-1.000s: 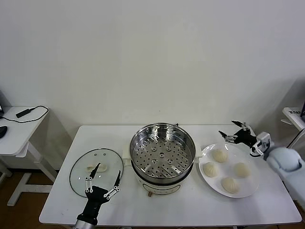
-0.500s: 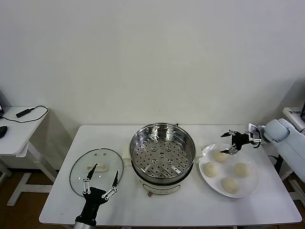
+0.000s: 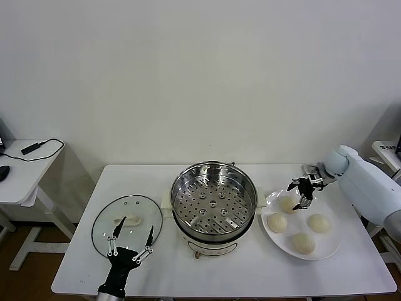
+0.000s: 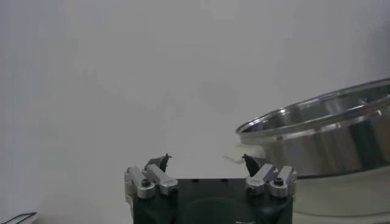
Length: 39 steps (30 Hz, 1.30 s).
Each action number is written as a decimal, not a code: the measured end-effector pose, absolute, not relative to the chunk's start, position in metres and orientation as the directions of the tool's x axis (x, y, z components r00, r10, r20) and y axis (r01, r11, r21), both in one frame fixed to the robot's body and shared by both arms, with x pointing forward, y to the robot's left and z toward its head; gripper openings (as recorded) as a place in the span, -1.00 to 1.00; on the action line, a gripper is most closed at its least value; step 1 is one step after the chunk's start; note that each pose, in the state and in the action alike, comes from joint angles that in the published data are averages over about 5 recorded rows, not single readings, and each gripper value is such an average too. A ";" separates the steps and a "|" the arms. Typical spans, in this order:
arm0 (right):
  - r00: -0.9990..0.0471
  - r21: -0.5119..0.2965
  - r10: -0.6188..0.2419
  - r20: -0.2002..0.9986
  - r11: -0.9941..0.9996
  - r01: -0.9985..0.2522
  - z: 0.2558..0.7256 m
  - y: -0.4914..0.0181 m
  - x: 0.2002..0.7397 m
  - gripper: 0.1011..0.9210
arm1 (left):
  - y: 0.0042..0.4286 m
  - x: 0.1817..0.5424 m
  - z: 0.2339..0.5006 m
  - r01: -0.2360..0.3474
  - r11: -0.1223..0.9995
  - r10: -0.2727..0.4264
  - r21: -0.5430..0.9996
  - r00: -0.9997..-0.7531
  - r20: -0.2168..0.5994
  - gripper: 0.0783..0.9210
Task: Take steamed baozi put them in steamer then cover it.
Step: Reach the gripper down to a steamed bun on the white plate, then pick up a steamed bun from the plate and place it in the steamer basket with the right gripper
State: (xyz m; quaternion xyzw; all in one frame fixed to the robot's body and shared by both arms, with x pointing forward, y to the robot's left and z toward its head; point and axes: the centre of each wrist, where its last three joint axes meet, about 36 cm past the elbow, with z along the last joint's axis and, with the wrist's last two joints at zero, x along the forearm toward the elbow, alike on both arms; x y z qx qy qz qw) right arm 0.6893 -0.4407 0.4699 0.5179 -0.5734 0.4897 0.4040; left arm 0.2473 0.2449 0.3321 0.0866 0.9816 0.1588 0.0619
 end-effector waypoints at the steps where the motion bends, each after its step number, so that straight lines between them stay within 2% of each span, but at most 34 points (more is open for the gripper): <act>1: -0.134 -0.140 -0.194 0.972 -0.018 -0.990 0.469 -0.440 0.690 0.76 | 0.245 0.247 0.332 0.151 0.935 0.190 0.322 -0.977 -0.093 0.77; 6: -0.122 -0.129 -0.178 0.976 -0.028 -0.991 0.464 -0.437 0.691 0.75 | 0.244 0.247 0.329 0.153 0.934 0.190 0.321 -0.978 -0.087 0.77; 13: -0.122 -0.129 -0.165 0.979 -0.037 -0.991 0.463 -0.437 0.690 0.58 | 0.244 0.247 0.326 0.152 0.935 0.189 0.322 -0.978 -0.086 0.77; 20: -0.143 -0.156 -0.171 0.975 -0.070 -0.985 0.484 -0.435 0.689 0.51 | 0.243 0.249 0.327 0.152 0.934 0.190 0.325 -0.978 -0.091 0.77; 25: -0.183 -0.215 -0.193 0.964 -0.162 -0.963 0.528 -0.420 0.694 0.47 | 0.242 0.251 0.330 0.153 0.933 0.194 0.326 -0.976 -0.098 0.77; 29: -0.225 -0.287 -0.222 0.949 -0.307 -0.907 0.578 -0.389 0.701 0.46 | 0.240 0.251 0.332 0.157 0.933 0.200 0.324 -0.974 -0.103 0.77; 34: -0.267 -0.372 -0.265 0.926 -0.529 -0.763 0.644 -0.326 0.705 0.45 | 0.239 0.251 0.333 0.161 0.932 0.206 0.324 -0.973 -0.109 0.77; 39: -0.261 -0.389 -0.289 0.921 -0.725 -0.568 0.689 -0.253 0.699 0.45 | 0.238 0.251 0.334 0.166 0.932 0.212 0.323 -0.970 -0.114 0.77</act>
